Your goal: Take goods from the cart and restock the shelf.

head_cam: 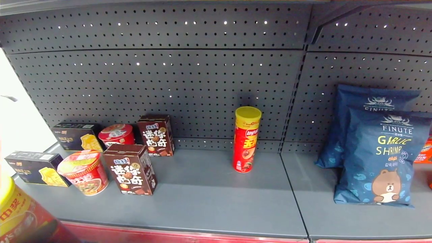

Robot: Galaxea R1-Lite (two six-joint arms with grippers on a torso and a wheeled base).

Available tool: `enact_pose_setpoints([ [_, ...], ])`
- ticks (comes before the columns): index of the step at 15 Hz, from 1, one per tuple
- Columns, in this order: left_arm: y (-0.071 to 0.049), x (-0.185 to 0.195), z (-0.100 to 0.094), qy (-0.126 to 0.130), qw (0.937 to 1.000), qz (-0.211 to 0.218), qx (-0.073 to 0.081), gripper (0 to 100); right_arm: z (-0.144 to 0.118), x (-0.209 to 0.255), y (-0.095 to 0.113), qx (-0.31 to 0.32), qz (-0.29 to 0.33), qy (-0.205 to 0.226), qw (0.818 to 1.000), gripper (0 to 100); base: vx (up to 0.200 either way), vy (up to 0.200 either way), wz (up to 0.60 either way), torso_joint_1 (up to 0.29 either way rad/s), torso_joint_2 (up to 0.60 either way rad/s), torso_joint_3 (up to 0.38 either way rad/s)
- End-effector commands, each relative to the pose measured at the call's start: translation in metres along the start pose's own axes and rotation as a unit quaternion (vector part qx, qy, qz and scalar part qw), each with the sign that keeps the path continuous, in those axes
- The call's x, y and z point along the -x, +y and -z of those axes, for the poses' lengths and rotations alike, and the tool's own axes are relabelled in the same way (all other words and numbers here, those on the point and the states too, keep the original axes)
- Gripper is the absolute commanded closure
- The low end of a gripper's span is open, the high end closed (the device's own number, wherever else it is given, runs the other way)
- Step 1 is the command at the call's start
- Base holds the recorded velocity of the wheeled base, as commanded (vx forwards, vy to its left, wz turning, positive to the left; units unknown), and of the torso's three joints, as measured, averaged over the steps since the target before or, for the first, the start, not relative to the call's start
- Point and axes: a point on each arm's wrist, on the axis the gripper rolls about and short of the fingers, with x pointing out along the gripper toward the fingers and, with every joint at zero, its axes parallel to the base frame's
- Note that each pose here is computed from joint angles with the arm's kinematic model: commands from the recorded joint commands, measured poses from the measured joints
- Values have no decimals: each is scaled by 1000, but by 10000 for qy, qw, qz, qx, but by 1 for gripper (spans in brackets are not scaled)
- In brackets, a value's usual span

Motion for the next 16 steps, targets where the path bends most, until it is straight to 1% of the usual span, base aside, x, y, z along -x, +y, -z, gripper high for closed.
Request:
enact_pose_setpoints([
  [1,0,3,3,-46,10000,2,2,100,0,0,0,3,2,-2,10000,0,0,0,0,0,0,0],
  [6,-1,4,7,-31,10000,2,4,100,0,0,0,3,2,6,10000,0,0,0,0,0,0,0],
  [9,-1,6,7,-69,10000,2,-1,100,0,0,0,3,2,6,10000,0,0,0,0,0,0,0],
  [10,-1,6,7,-77,10000,10,-2,100,0,0,0,3,2,6,10000,0,0,0,-600,2,2,2],
  [16,-1,6,8,-77,10000,3,-2,100,0,0,0,3,2,6,10000,0,0,0,0,0,0,0],
])
